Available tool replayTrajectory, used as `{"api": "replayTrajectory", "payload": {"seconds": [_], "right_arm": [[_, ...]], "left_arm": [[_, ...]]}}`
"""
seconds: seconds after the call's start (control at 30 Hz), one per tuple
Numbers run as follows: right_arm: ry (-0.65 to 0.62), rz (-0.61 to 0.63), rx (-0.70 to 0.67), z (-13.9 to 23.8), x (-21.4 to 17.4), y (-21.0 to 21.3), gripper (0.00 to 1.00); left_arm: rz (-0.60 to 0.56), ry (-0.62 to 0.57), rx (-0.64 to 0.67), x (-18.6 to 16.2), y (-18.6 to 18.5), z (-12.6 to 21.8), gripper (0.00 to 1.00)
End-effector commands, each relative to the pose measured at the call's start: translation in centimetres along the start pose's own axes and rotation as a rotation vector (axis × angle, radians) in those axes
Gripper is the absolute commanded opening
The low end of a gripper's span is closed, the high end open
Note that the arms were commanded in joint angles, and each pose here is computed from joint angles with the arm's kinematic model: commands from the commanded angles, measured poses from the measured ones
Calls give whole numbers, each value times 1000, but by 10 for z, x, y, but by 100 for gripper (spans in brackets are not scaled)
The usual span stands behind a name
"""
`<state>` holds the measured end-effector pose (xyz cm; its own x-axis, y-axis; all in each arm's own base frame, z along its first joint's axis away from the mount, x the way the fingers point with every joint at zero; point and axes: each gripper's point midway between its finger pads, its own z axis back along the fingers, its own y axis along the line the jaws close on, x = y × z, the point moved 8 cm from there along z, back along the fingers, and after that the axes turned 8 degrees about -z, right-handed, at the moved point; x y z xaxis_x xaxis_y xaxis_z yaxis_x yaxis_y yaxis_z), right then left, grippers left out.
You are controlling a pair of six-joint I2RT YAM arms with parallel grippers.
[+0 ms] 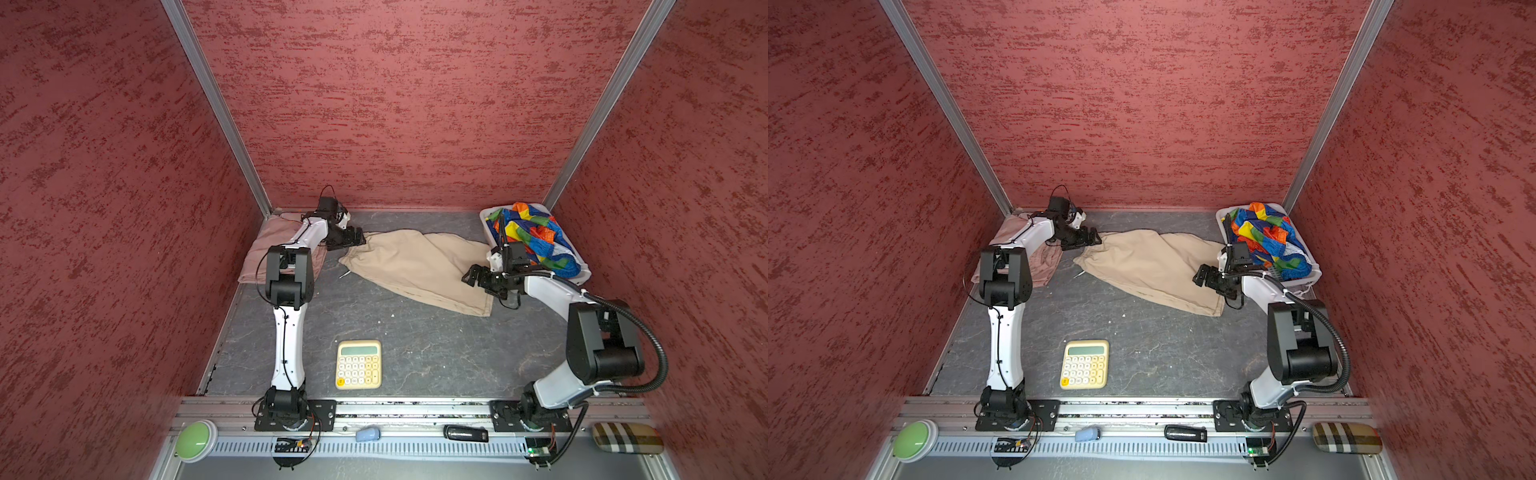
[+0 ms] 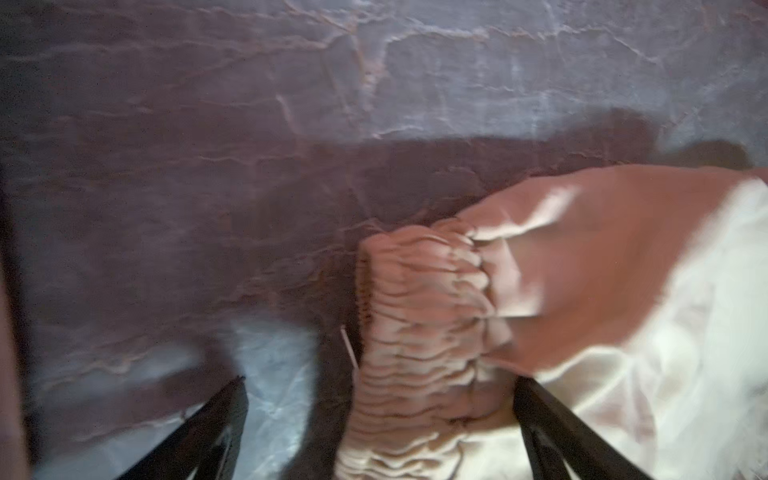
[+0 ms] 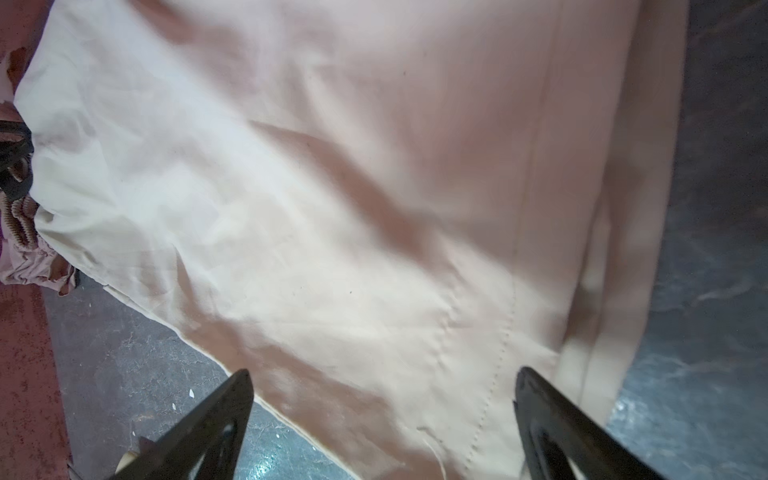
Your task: Fold and stack the shorts
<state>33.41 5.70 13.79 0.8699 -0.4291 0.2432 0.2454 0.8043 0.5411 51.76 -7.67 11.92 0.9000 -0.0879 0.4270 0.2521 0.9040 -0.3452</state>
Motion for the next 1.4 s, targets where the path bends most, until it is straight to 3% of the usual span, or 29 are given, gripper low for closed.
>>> {"api": "replayTrajectory", "payload": {"seconds": [0.0,0.13,0.33,0.7,0.9,1.0,1.07,1.17,1.37], "right_arm": [[-7,18,24,-3,2,3,99],[-6,20,19,-4,2,2,99],[-2,13,25,-6,0,1,99],[-5,8,34,-6,0,1,99],[-9,7,42,-5,0,3,99],[-10,7,40,-4,0,3,99],[-11,7,36,-4,-1,2,99],[-6,4,17,-6,-4,-1,99],[9,6,21,-11,-11,2,99]], "left_arm": [[-51,-52,-77,7,-22,19,99],[-67,14,-58,-5,-20,8,99],[-55,111,130,-15,-9,-1,98],[-111,248,104,-34,-34,-33,86],[-131,353,168,-47,-35,-43,47],[-159,375,245,-51,-33,-38,22],[-166,376,290,-51,-29,-29,11],[-137,362,338,-52,-23,-9,0],[-56,277,452,-58,-9,38,0]]}}
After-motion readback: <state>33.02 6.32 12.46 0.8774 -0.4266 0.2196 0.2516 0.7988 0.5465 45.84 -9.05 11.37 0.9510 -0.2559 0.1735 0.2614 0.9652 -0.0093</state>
